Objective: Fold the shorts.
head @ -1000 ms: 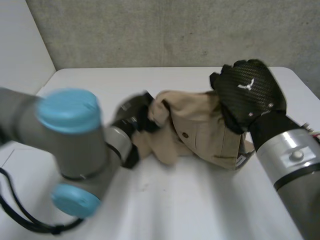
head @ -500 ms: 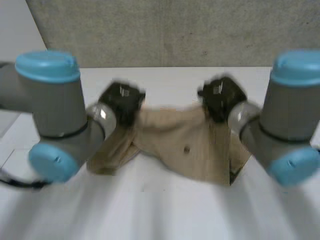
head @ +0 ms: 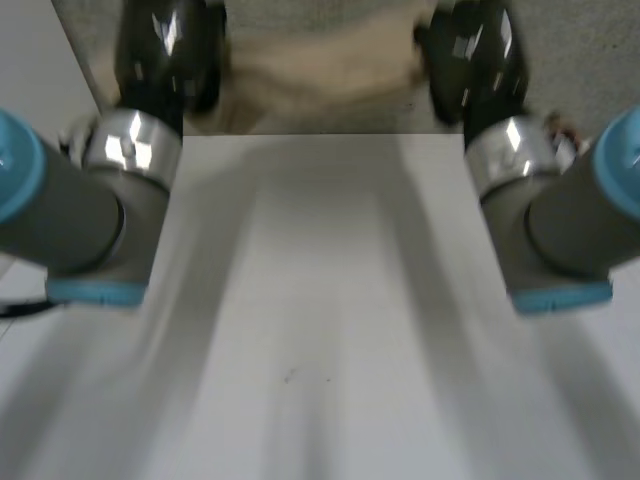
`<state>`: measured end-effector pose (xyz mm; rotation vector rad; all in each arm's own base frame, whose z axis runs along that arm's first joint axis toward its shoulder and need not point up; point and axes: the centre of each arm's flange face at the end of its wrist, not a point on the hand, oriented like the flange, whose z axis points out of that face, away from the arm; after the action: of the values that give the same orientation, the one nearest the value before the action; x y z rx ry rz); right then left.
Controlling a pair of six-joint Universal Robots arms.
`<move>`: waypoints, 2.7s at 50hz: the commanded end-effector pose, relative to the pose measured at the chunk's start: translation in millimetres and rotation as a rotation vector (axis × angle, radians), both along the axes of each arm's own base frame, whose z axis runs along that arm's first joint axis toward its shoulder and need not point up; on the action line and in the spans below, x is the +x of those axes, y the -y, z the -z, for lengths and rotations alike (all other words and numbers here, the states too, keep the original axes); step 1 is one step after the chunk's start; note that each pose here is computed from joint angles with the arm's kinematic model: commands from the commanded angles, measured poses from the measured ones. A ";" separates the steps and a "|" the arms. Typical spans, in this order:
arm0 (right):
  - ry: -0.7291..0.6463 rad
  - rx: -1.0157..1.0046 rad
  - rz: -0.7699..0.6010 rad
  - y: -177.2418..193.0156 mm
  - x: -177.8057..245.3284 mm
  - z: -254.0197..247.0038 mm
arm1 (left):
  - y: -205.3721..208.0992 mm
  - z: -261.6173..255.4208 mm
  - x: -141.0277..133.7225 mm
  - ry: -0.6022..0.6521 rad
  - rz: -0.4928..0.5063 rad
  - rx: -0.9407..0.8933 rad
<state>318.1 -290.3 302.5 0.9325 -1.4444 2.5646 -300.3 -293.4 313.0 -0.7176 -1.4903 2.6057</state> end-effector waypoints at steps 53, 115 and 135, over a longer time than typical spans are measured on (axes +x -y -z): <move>-0.246 0.750 -0.042 -85.5 -59.5 161.5 | -135.3 151.8 102.5 0.085 -0.092 1.031; -0.191 0.353 0.016 -76.4 -60.2 -91.7 | -112.0 -89.3 86.3 0.043 -0.063 0.231; -0.399 0.668 0.084 3.5 -26.9 44.1 | -4.3 49.8 42.8 0.238 -0.075 0.619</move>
<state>275.9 -256.6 298.8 1.3529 -2.1654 1.7259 -239.8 -243.5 306.9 -0.8640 -2.1876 2.0301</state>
